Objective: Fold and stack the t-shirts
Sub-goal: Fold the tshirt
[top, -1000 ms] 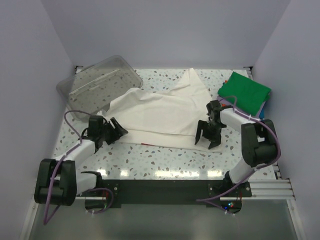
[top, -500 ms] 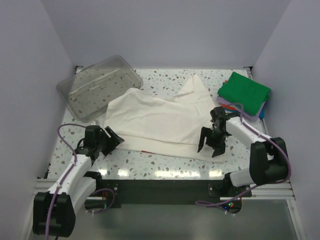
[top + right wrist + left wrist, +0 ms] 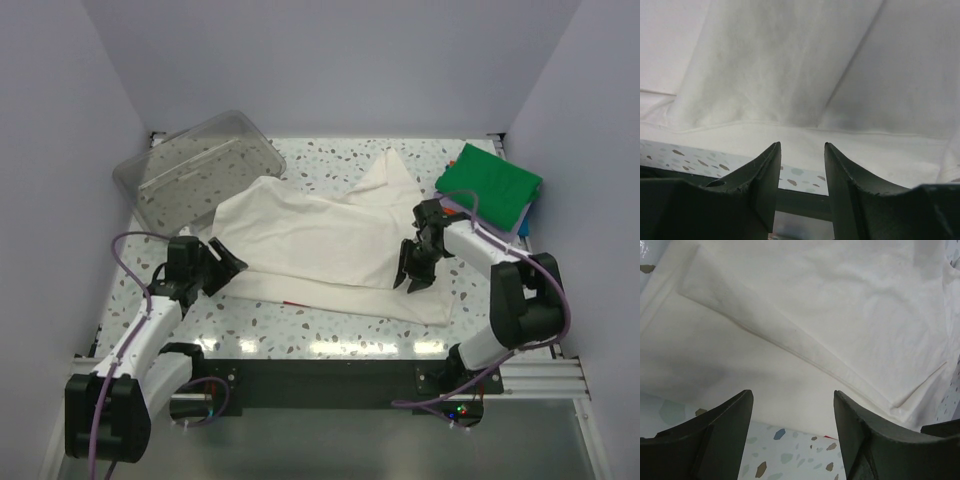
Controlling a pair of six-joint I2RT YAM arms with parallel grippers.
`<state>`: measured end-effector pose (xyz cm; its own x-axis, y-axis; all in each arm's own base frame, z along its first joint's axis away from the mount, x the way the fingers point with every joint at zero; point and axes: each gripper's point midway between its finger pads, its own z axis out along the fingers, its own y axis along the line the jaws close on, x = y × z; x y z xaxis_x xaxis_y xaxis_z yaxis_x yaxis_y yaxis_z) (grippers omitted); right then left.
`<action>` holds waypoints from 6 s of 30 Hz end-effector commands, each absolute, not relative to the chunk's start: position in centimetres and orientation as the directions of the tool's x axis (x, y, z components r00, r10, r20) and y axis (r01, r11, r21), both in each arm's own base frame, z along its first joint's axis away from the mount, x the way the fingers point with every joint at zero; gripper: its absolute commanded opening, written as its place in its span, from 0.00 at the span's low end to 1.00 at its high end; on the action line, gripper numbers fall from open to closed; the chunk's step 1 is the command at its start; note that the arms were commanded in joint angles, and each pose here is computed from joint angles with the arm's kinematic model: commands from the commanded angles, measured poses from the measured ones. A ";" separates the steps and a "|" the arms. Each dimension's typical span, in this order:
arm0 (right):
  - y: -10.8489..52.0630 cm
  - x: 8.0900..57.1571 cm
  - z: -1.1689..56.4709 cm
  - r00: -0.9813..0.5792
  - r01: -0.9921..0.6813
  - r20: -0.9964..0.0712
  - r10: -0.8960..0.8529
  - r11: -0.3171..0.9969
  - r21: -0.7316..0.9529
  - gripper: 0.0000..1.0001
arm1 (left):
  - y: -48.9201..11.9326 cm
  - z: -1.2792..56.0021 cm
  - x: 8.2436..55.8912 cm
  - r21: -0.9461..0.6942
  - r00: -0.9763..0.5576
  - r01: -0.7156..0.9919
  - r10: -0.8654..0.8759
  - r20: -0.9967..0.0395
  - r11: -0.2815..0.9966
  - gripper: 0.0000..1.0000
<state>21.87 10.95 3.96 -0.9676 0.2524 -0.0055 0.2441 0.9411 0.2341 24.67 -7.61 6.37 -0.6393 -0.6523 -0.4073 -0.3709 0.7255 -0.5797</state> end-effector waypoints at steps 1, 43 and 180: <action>12.0 23.7 3.9 -0.972 0.201 -0.063 0.227 0.938 0.284 0.43 | -7.4 8.1 26.0 -0.590 -0.613 -0.324 -0.639 -0.465 0.740 0.70; 16.0 32.6 7.0 -0.970 0.137 -0.149 0.192 0.938 0.317 0.00 | -7.6 6.2 24.6 -0.567 -0.655 -0.337 -0.620 -0.432 0.752 0.71; 15.3 24.6 2.7 -0.966 0.190 -0.110 0.234 0.932 0.309 0.78 | -7.3 1.1 24.3 -0.506 -0.707 -0.376 -0.593 -0.385 0.776 0.71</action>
